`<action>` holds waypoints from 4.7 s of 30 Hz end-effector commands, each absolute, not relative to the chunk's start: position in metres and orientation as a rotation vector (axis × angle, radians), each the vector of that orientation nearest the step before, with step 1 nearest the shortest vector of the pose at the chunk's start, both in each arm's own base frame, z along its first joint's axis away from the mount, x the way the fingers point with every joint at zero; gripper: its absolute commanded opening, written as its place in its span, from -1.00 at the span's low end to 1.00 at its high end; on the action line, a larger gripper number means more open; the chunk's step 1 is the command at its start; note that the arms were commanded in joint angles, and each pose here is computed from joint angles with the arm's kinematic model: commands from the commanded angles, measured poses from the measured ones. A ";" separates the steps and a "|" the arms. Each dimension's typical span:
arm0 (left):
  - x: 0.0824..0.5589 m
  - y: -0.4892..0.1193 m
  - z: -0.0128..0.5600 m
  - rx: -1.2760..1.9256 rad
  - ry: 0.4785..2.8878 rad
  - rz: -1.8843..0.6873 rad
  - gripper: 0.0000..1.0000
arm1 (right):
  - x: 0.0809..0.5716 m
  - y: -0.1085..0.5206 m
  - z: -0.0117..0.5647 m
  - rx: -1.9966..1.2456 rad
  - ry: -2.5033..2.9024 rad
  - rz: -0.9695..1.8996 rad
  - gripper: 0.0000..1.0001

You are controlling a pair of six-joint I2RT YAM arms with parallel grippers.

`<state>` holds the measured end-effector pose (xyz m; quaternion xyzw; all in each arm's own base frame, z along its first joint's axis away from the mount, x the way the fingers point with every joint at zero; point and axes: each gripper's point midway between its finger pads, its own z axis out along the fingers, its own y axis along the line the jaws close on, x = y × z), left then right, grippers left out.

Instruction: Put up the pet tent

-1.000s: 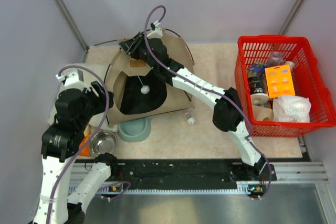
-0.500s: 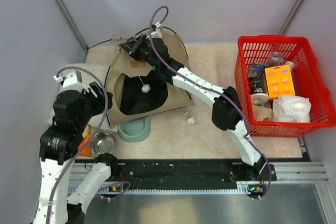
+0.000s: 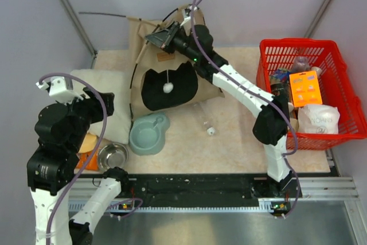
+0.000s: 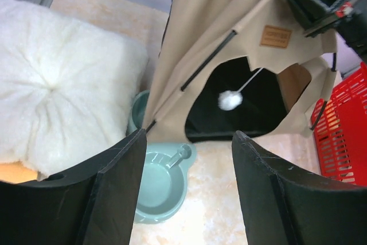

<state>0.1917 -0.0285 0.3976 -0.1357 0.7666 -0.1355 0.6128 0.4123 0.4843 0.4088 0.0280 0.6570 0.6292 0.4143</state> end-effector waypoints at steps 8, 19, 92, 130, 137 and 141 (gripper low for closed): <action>0.192 -0.036 0.448 -0.220 1.640 -0.358 0.33 | 0.341 0.422 0.501 -0.382 1.535 1.828 -1.00; 0.201 -0.053 0.443 -0.161 1.674 -0.425 0.34 | 0.318 0.390 0.439 -0.715 1.845 1.900 -1.00; 0.205 -0.077 0.435 -0.056 1.668 -0.530 0.34 | 0.390 0.316 0.479 -0.790 1.365 0.134 -1.00; 0.214 -0.061 0.386 -0.211 1.819 -0.446 0.34 | 0.216 0.437 0.324 -0.480 1.661 1.201 0.16; 0.200 -0.051 0.377 -0.266 1.839 -0.420 0.34 | 0.209 0.464 0.271 -0.360 1.734 1.249 0.10; 0.192 -0.049 0.371 -0.287 1.859 -0.416 0.34 | 0.210 0.471 0.248 -0.284 1.805 1.264 0.09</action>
